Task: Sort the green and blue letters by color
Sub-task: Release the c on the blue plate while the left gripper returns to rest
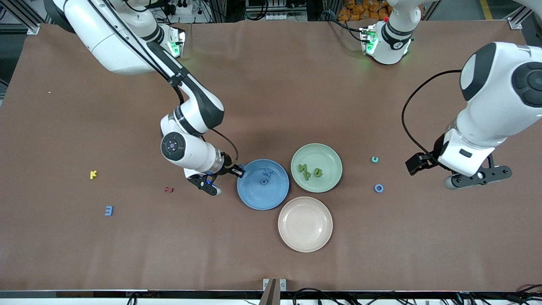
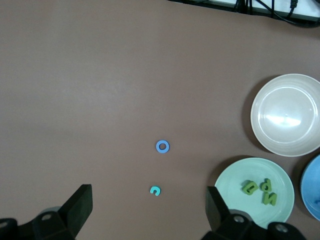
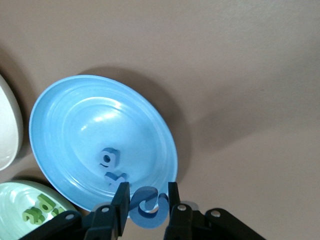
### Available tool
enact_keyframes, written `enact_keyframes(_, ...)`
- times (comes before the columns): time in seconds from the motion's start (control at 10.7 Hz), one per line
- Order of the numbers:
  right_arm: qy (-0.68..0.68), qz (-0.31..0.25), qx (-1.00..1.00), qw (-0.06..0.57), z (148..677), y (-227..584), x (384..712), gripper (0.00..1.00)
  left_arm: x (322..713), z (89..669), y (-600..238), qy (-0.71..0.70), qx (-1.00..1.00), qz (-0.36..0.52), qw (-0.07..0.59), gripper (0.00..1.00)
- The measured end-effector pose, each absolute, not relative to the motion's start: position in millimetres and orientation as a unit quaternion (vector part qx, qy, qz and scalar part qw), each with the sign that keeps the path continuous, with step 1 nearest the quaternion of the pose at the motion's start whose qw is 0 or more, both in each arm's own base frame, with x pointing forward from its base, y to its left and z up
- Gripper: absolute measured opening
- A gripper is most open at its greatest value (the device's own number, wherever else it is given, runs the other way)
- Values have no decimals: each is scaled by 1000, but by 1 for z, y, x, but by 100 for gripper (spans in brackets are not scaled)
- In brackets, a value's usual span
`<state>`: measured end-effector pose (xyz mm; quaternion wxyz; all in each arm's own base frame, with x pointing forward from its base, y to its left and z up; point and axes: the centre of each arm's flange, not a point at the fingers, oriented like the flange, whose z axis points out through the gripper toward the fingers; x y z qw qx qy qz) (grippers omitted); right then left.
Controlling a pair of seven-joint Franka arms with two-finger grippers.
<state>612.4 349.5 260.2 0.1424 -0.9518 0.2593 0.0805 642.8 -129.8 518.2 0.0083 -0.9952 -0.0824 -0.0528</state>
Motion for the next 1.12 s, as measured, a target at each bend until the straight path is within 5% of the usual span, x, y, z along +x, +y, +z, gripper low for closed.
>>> enact_keyframes(0.19, 261, 77, -951, 144, 261, 360, 614, 39, 638, 528, -122, -87, -995, -46, 0, 100)
enact_keyframes(0.66, 261, 67, -956, 119, 254, 333, 627, 100, 631, 549, -84, -71, -997, -39, -2, 100)
enact_keyframes(1.12, 84, 86, -992, 30, 262, 176, 663, 100, 613, 574, -26, -50, -998, -24, -15, 100)
